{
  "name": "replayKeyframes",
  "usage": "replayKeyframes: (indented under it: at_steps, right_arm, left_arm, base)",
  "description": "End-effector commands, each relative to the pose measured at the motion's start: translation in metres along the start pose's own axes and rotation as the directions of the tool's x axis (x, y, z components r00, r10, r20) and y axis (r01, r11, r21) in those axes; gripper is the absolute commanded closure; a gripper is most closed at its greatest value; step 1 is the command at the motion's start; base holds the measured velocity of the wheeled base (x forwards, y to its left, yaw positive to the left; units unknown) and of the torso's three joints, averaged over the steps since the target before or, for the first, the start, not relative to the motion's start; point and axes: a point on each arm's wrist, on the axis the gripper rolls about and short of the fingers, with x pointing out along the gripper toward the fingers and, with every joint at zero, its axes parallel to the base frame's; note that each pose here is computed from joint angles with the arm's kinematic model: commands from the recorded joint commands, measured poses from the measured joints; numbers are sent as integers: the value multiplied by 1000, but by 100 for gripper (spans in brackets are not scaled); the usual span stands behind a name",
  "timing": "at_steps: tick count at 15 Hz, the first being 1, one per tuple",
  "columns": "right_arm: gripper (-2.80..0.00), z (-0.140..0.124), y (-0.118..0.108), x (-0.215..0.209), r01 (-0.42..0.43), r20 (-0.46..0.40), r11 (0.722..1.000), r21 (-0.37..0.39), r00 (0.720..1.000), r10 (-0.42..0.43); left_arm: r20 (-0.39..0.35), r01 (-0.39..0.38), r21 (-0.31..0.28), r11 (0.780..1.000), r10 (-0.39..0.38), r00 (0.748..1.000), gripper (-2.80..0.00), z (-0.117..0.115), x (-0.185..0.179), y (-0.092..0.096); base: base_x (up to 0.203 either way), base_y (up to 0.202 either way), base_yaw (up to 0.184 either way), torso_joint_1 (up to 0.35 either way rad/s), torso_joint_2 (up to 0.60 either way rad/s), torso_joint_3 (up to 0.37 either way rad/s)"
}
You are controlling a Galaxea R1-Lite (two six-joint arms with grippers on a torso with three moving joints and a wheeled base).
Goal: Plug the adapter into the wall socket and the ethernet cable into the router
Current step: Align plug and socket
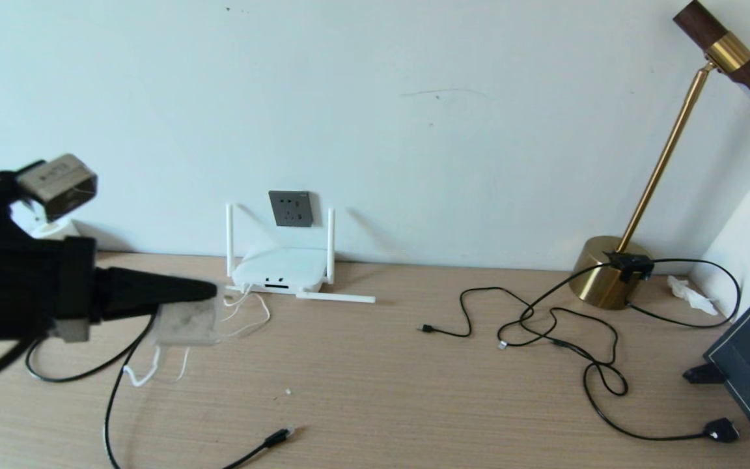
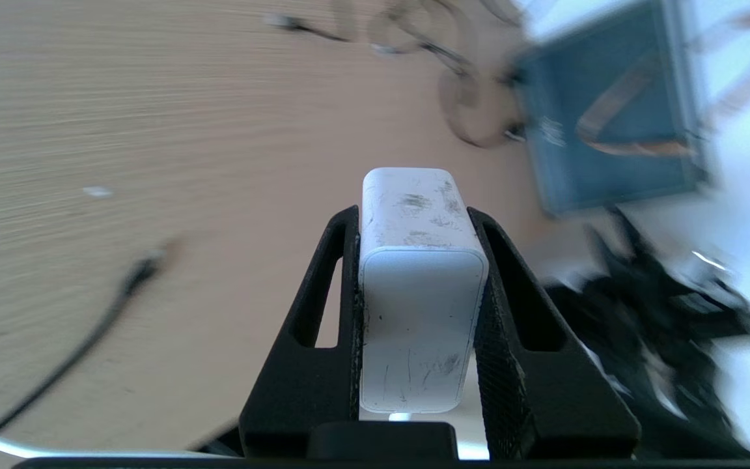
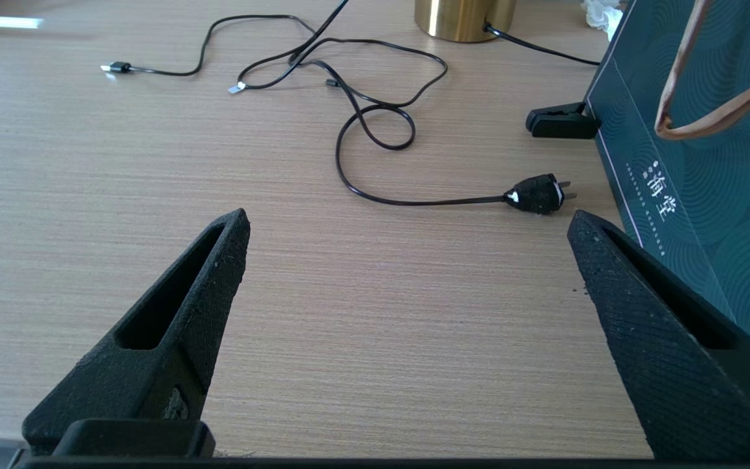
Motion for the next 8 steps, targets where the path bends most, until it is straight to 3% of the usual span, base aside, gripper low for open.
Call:
replayKeyframes:
  at_steps: [1, 2, 4, 6, 8]
  right_arm:
    - [-280, 0, 0, 0, 0, -1, 1000, 0, 1000, 0]
    - [-280, 0, 0, 0, 0, -1, 1000, 0, 1000, 0]
    - [-280, 0, 0, 0, 0, -1, 1000, 0, 1000, 0]
    - [-280, 0, 0, 0, 0, -1, 1000, 0, 1000, 0]
    - [-280, 0, 0, 0, 0, -1, 1000, 0, 1000, 0]
  left_arm:
    - [227, -137, 99, 986, 112, 967, 0, 1, 41, 34]
    - [333, -208, 116, 971, 159, 929, 0, 6, 64, 51]
    - [473, -277, 139, 951, 183, 862, 0, 9, 103, 82]
    - [543, -347, 192, 918, 195, 817, 0, 2, 138, 113]
    - [586, -426, 263, 866, 207, 783, 0, -4, 168, 139]
  base:
    - [0, 0, 0, 0, 0, 0]
    - [0, 0, 0, 0, 0, 0]
    - [0, 0, 0, 0, 0, 0]
    - [0, 0, 0, 0, 0, 0]
    - [0, 0, 0, 0, 0, 0]
